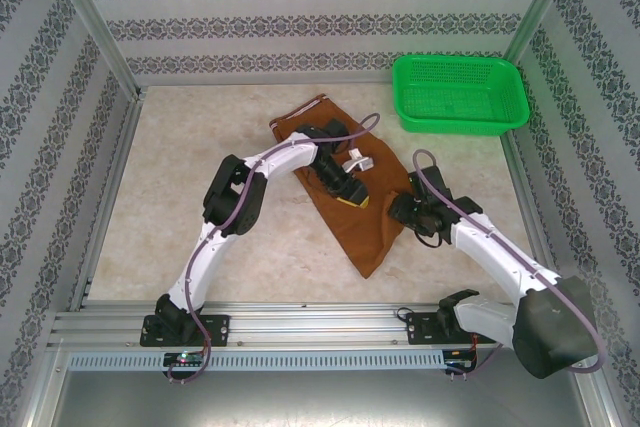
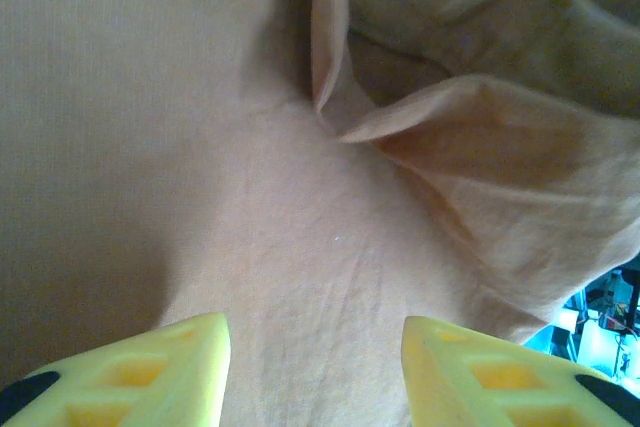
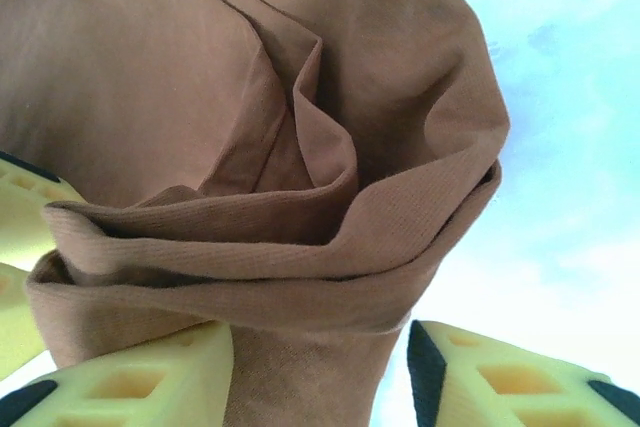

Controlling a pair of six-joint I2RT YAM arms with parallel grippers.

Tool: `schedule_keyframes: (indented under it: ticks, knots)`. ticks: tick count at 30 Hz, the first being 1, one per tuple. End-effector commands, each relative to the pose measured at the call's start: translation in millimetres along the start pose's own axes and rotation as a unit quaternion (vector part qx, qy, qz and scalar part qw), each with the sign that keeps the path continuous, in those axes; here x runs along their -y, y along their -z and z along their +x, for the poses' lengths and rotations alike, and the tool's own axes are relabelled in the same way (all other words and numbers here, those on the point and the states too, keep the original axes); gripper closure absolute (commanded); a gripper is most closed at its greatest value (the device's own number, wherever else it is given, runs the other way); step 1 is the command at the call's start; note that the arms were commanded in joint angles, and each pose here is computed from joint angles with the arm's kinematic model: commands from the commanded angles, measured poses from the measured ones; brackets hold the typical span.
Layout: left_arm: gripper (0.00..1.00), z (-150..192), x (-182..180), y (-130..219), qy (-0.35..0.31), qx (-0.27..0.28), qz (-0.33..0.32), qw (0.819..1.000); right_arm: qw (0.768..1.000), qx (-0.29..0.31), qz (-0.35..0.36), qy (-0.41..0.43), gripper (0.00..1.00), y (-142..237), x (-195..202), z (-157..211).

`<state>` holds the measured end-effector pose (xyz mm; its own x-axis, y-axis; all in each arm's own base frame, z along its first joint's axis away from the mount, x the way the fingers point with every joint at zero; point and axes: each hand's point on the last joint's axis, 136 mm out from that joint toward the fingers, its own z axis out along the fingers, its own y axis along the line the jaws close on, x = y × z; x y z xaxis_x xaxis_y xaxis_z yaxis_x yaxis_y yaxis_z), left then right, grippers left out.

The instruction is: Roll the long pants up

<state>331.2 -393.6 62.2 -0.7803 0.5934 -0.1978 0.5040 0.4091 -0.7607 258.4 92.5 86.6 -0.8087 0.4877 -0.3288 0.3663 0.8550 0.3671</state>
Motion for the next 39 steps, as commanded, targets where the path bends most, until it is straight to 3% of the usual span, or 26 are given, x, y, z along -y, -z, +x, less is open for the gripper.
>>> schedule_keyframes:
  ticks: [1, 3, 4, 5, 10, 14, 17, 20, 22, 23, 25, 28, 30, 32, 34, 36, 39]
  knots:
    - [0.51, 4.8, 9.9, 3.8, -0.01, 0.001, -0.009, 1.0, 1.0, 0.023, 0.0, 0.011, 0.43, 25.2, -7.7, -8.5]
    - [0.48, 9.2, 10.6, -2.4, -0.014, -0.007, -0.013, 1.0, 0.999, 0.031, 0.001, 0.01, 0.39, 38.0, -1.6, -5.4]
    - [0.29, 11.7, 9.9, -8.7, -0.014, -0.011, -0.017, 1.0, 0.999, 0.033, 0.003, 0.008, 0.38, 43.8, 3.4, -2.0]
    - [0.01, 14.3, 11.4, -16.4, -0.016, -0.016, -0.015, 1.0, 0.999, 0.035, 0.008, 0.004, 0.38, 49.6, 10.1, 1.8]
    - [0.0, 9.0, 27.4, -41.9, 0.001, -0.001, 0.02, 1.0, 0.999, 0.05, 0.011, -0.015, 0.39, 60.4, 36.1, 18.3]
    - [0.0, -4.1, 70.5, -32.3, -0.022, 0.05, 0.038, 0.998, 0.998, 0.054, 0.002, -0.023, 0.4, 62.2, 41.9, 24.6]
    - [0.0, -11.4, 96.0, -17.2, -0.029, 0.099, -0.013, 0.995, 0.998, 0.057, 0.0, -0.026, 0.4, 62.1, 41.9, 24.0]
    - [0.0, -6.6, 111.9, -16.2, -0.036, 0.124, -0.025, 0.991, 0.998, 0.064, 0.001, -0.029, 0.41, 60.8, 41.9, 21.2]
    - [0.0, 3.7, 93.2, -23.0, 0.043, 0.098, -0.06, 0.992, 0.997, 0.071, 0.004, -0.033, 0.41, 59.8, 43.7, 19.0]
    - [0.0, 16.2, 85.4, -31.2, 0.073, 0.058, -0.061, 0.994, 0.997, 0.074, 0.007, -0.035, 0.41, 59.4, 44.7, 18.3]
    - [0.0, 33.7, 87.2, -40.2, 0.064, 0.036, -0.047, 0.996, 0.996, 0.078, 0.008, -0.039, 0.41, 57.9, 46.3, 18.1]
    - [0.0, 49.2, 78.2, -31.4, 0.061, 0.028, -0.096, 0.993, 0.996, 0.078, 0.016, -0.046, 0.41, 52.5, 52.4, 20.7]
    - [0.1, 52.0, 67.7, -16.9, 0.041, 0.028, -0.148, 0.988, 0.996, 0.069, 0.02, -0.049, 0.41, 45.9, 55.6, 24.8]
    - [0.28, 50.7, 49.4, -1.1, 0.027, 0.027, -0.217, 0.976, 0.996, 0.059, 0.03, -0.053, 0.41, 38.6, 60.5, 29.3]
    - [0.24, 49.2, 29.8, 7.4, 0.002, 0.018, -0.273, 0.962, 0.997, 0.048, 0.038, -0.056, 0.41, 31.1, 64.0, 33.0]
    - [0.12, 47.4, 9.7, 8.2, -0.015, 0.009, -0.305, 0.952, 0.997, 0.042, 0.041, -0.059, 0.41, 23.6, 66.5, 34.9]
    - [0.12, 47.1, -26.1, 4.9, 0.008, -0.007, -0.319, 0.948, 0.997, 0.033, 0.046, -0.061, 0.41, 14.2, 68.5, 34.5]
